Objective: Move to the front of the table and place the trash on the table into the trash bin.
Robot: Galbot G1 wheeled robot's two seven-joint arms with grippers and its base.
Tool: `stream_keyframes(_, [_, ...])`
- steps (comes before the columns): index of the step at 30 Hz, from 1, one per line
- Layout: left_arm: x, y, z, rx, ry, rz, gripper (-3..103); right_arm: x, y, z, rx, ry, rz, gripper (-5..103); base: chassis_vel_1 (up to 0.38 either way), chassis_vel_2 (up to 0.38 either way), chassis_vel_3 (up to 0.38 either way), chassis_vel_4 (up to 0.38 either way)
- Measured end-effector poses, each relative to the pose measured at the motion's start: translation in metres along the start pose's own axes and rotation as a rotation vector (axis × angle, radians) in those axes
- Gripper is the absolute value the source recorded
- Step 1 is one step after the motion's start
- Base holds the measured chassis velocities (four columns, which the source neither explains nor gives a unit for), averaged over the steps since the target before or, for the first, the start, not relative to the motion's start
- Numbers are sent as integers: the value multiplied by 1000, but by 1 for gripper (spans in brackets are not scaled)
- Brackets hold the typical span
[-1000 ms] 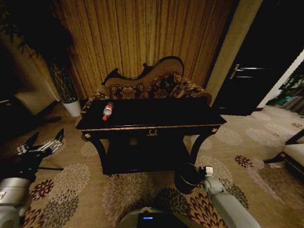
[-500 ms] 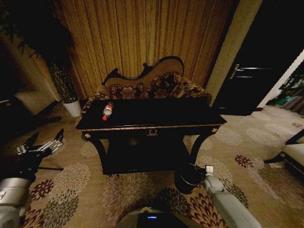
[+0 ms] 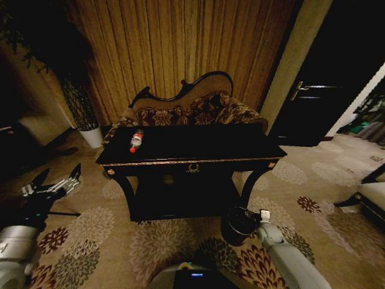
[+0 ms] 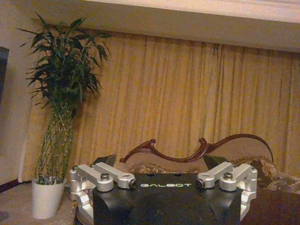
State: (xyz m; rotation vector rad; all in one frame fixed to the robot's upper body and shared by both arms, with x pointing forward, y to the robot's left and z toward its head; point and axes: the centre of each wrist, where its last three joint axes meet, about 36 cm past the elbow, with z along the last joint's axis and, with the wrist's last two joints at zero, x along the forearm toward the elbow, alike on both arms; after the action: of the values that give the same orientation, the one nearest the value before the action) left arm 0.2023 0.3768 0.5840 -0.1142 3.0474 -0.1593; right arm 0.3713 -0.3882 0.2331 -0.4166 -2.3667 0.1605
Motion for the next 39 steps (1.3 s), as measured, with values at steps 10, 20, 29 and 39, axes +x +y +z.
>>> stream_keyframes(10, [0,0,0,1,0,-1,100,0,0,0,-2,0,0,100,0,0,0,0])
stream_keyframes(20, [-1,0,1,5,-2,-1,100,19,1,-35,-89,-125,-62,100,0,0,0,0])
stream_keyframes(29, [-2,4,4,11,1,-11,100,82,0,-108,-114,-424,-143,100,0,0,0,0])
stream_keyframes(39, [-5,6,4,8,-2,-10,100,202,18,-185,-160,-614,-301,100,0,0,0,0])
